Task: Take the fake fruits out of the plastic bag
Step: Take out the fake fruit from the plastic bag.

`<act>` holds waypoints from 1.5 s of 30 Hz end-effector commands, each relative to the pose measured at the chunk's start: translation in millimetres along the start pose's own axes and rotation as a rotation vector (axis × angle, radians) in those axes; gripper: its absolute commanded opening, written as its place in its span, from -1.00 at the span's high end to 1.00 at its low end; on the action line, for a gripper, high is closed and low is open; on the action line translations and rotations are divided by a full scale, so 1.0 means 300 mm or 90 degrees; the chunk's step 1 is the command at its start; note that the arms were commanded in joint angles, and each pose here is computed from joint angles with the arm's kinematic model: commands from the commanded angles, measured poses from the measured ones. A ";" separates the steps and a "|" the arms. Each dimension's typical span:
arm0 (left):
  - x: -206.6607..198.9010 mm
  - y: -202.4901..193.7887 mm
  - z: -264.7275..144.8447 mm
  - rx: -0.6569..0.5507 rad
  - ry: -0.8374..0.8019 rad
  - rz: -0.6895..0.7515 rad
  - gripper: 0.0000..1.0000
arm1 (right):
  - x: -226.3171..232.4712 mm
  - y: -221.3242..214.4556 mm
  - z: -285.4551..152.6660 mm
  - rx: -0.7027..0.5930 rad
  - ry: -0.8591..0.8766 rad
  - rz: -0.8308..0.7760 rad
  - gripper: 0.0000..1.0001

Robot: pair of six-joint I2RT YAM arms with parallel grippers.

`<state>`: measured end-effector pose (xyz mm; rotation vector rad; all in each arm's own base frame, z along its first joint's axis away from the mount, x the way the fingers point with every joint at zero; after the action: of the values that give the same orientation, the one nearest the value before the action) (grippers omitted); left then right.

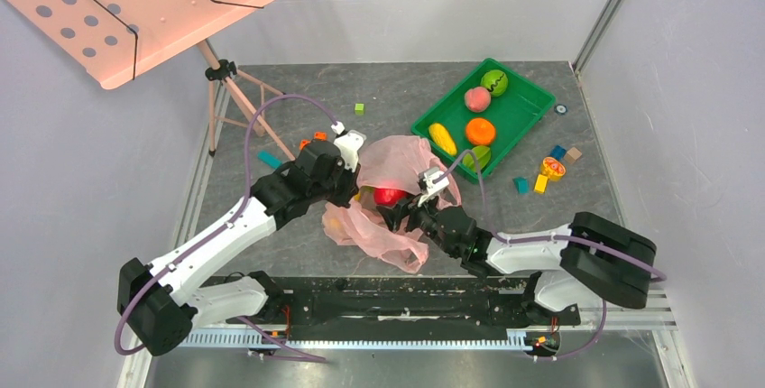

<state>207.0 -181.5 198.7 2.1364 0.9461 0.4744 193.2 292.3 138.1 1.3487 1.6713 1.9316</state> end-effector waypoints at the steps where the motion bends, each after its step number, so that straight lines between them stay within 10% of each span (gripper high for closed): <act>1: 0.010 0.010 -0.008 -0.022 0.014 -0.010 0.96 | 0.013 0.014 -0.038 0.013 0.023 -0.019 -0.37; 45: 0.022 -0.023 0.020 -0.007 0.042 -0.037 0.96 | 0.021 0.570 -0.088 0.043 -0.016 -0.073 -0.36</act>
<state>211.7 -182.3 193.3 2.0839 0.9915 0.5029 217.2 239.4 267.1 1.2674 1.8514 1.7759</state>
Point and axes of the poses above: each gripper's point midway between its finger pads, its own z axis out along the fingers, its own x axis along the line the jaws close on, y = z × x, the point moved 5 cm from there along -z, back along the fingers, and after that the axes turned 11 degrees about z, right-handed, at the moved point
